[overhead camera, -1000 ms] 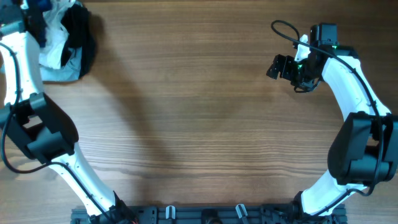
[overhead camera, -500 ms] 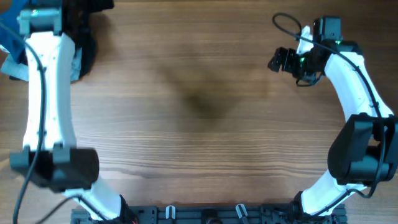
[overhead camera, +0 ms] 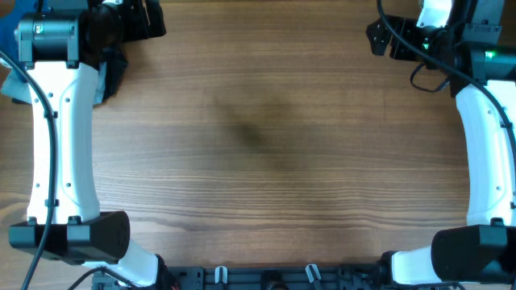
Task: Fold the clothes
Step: 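Place the shirt on the clothes stack and open the left gripper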
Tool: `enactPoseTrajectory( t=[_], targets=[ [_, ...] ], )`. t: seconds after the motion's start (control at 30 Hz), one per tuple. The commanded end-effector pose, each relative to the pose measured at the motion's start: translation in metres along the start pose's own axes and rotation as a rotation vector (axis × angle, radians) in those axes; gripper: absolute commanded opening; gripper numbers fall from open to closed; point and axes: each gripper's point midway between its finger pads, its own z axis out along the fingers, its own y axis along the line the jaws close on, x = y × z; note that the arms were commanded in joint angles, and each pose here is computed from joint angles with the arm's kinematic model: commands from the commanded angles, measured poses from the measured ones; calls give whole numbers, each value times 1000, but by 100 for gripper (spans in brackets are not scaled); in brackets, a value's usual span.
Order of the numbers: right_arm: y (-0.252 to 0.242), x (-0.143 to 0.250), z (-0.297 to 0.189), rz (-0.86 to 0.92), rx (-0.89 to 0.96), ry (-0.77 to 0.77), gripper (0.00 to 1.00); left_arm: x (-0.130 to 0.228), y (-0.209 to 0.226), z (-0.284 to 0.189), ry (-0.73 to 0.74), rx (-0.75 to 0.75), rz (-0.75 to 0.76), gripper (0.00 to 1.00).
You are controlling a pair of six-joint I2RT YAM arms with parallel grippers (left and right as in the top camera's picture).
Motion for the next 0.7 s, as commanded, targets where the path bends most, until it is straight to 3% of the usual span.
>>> enactPoseTrajectory(
  t=[0.0,0.3,0.5,0.67],
  targets=[
    [-1,0,2,30,2,2,100,1,-2,2,7,15,-13,100],
    [-1,0,2,101,3,2,100,-6,-5,-25,-49,24,-10,100],
    [-1,0,2,101,3,2,100,-20,4,-101,-209,18,-24,100],
    [-1,0,2,101,3,2,100,8,39,-141,-265,-60,-72,100]
  ],
)
